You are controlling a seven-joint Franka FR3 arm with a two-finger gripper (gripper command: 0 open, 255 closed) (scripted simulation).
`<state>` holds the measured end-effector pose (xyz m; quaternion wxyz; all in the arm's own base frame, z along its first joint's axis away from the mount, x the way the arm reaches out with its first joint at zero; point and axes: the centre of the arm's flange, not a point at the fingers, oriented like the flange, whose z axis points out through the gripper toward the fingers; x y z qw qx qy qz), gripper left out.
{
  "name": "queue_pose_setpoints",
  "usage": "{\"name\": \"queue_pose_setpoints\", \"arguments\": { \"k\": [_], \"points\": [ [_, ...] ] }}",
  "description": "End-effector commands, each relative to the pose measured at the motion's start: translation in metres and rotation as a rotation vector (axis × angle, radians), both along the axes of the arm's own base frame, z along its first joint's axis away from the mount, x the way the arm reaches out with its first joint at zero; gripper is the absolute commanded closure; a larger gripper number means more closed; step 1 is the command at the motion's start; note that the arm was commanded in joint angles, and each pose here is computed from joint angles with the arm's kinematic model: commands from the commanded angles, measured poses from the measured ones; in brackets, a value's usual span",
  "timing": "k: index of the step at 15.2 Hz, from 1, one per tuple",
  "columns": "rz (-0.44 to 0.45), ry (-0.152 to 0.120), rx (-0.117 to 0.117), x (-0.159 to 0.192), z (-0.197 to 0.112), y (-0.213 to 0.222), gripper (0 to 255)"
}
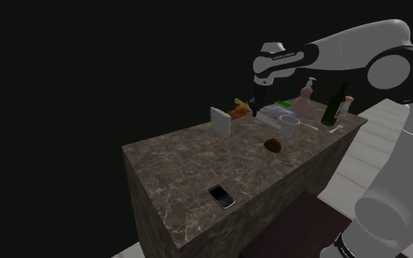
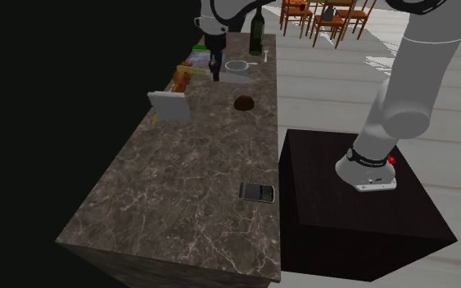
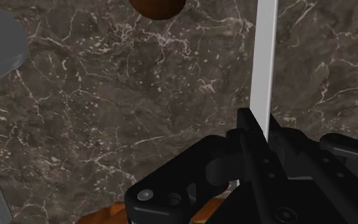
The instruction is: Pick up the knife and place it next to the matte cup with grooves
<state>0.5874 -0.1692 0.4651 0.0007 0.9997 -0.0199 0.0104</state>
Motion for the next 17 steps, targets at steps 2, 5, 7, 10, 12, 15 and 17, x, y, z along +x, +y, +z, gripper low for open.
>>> {"name": "queue_pose_setpoints", "arguments": {
  "k": [2, 5, 7, 10, 12, 15, 17],
  "points": [
    [0.002, 0.0, 0.0, -0.01, 0.002, -0.037, 255],
    [0.002, 0.0, 0.0, -0.019, 0.002, -0.076, 255],
    [0.002, 0.0, 0.0, -0.025, 0.002, -0.101, 255],
    [0.002, 0.0, 0.0, -0.034, 0.002, -0.14, 255],
    [0.002, 0.0, 0.0, -0.039, -0.003, -0.16, 255],
    [0.002, 0.0, 0.0, -0.039, -0.019, -0.16, 255],
    [0.002, 0.0, 0.0, -0.039, -0.03, -0.16, 255]
  ]
}}
